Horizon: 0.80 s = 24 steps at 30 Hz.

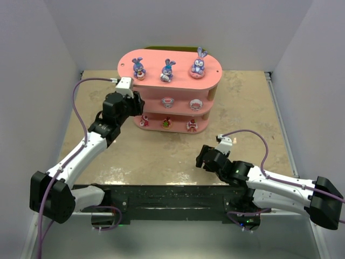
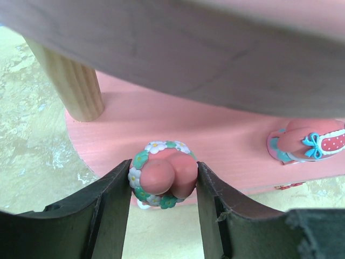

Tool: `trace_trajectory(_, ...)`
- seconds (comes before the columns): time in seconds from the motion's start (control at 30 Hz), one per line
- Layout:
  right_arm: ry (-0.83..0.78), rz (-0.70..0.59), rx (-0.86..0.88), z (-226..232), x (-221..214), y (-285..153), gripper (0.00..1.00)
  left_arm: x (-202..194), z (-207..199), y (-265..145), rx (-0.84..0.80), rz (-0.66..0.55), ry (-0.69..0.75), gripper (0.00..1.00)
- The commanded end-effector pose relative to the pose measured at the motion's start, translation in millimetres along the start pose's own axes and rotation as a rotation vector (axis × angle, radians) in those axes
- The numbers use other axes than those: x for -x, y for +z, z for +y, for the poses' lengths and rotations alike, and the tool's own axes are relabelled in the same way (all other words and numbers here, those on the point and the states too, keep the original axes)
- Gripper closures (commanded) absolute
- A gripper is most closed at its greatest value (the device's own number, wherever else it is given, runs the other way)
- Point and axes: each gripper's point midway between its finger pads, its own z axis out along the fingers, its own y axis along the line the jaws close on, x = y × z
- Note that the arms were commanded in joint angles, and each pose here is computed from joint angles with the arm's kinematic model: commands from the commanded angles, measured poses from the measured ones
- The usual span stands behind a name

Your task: Place and organize the plastic toys onto the shelf

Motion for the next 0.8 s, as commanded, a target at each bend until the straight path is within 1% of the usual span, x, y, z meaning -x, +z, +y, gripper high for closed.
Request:
trace_trajectory(0.0, 0.036, -0.038, 0.026, 11.8, 14.4, -3.2, 0.25, 9.1, -0.4, 5.0, -0.004, -0.035, -0.017, 0.48)
trace_trajectory(0.13, 0.038, -0.038, 0.026, 12.0, 14.3, -3.0, 0.25, 12.4, -2.2, 6.9, -0.010, -0.035, -0.014, 0.41)
trace_trajectory(0.47, 0.034, -0.036, 0.025, 12.1, 13.4, -2.0, 0.25, 19.2, -3.8, 6.6, -0.014, -0.047, -0.013, 0.29)
trace_trajectory(0.57, 0.036, -0.036, 0.023, 11.4, 13.5, -2.1, 0.25, 23.4, -3.6, 2.7, -0.012, -0.058, -0.016, 0.22)
trace_trajectory(0.6, 0.034, -0.036, 0.023, 11.2, 13.6, -2.3, 0.25, 23.7, -3.0, 1.2, -0.009, -0.059, -0.016, 0.17)
trace_trajectory(0.67, 0.037, -0.039, 0.025, 11.3, 14.4, -2.8, 0.25, 28.3, -3.1, -4.5, -0.010, -0.074, -0.016, 0.11)
trace_trajectory(0.7, 0.038, -0.042, 0.024, 11.2, 15.1, -2.9, 0.25, 28.6, -3.1, -6.9, -0.010, -0.074, -0.017, 0.03)
trace_trajectory(0.73, 0.037, -0.043, 0.024, 11.4, 15.4, -3.5, 0.24, 33.9, -3.7, -12.2, -0.013, -0.089, -0.019, 0.01)
trace_trajectory(0.77, 0.038, -0.044, 0.023, 11.1, 15.4, -3.2, 0.24, 35.0, -5.7, -15.1, -0.025, -0.092, -0.020, 0.00)
